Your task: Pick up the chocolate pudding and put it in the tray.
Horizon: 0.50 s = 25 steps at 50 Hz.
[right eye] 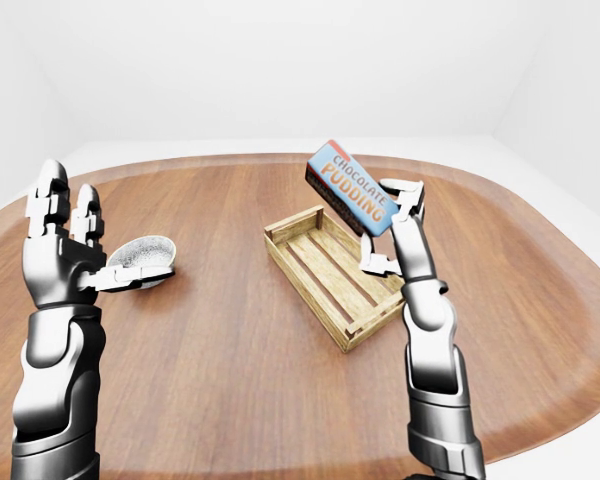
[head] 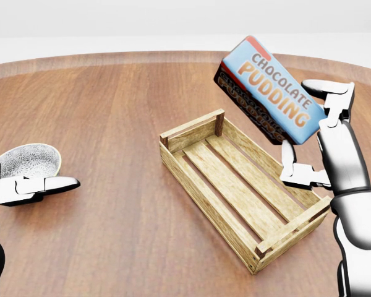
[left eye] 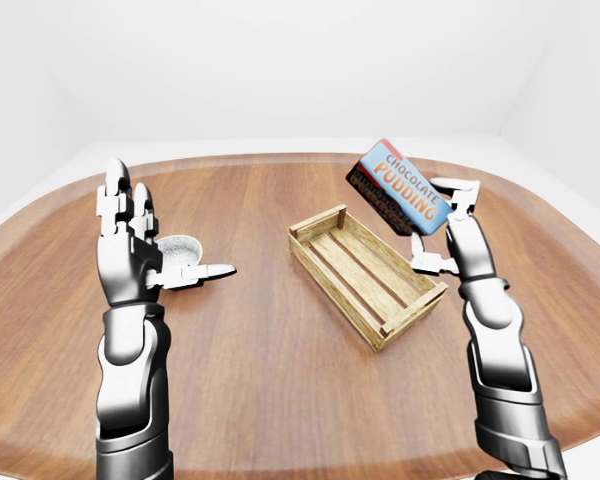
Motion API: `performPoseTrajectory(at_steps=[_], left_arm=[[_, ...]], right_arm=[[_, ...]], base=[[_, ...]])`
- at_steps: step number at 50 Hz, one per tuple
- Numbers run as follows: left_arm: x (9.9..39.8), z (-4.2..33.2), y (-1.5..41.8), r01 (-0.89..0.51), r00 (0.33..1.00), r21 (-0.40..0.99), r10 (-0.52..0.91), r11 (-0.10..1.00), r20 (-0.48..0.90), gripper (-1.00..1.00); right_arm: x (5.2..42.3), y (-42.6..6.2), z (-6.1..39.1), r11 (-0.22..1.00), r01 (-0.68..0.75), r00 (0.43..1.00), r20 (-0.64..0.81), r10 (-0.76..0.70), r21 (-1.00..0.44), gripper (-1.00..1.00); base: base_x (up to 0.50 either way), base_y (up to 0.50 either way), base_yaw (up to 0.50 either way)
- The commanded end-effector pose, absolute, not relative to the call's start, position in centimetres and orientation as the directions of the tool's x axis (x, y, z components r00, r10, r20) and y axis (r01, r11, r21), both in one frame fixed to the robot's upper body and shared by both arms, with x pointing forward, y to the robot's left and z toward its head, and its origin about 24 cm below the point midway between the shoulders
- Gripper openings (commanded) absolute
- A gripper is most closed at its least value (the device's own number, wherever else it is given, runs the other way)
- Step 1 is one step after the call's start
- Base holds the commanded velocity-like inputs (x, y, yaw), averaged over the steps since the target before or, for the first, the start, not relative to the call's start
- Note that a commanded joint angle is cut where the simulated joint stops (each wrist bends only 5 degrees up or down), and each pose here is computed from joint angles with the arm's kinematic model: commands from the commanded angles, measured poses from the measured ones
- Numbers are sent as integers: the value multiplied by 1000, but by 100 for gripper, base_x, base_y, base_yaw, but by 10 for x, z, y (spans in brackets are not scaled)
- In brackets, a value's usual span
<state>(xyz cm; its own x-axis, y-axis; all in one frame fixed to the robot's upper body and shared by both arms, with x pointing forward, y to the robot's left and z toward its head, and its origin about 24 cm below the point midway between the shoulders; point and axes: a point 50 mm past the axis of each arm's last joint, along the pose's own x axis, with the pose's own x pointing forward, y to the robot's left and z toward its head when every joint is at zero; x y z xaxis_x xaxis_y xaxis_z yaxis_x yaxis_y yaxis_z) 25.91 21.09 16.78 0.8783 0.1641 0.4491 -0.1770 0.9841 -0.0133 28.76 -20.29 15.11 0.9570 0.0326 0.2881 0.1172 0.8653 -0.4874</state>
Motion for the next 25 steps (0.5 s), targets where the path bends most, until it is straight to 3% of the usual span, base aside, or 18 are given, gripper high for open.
performPoseTrajectory(at_steps=[1, 25], left_arm=[[260, 165, 212, -160, 883, -47, 164, 986, 439, 100], [259, 166, 212, -159, 882, -45, 163, 986, 441, 100]], right_arm=[[290, -216, 146, 892, 143, 960, 278, -20, -429, -100], [325, -220, 139, 878, 104, 984, 179, -21, -468, -100]], base=[[0, 0, 0], [0, 0, 0]])
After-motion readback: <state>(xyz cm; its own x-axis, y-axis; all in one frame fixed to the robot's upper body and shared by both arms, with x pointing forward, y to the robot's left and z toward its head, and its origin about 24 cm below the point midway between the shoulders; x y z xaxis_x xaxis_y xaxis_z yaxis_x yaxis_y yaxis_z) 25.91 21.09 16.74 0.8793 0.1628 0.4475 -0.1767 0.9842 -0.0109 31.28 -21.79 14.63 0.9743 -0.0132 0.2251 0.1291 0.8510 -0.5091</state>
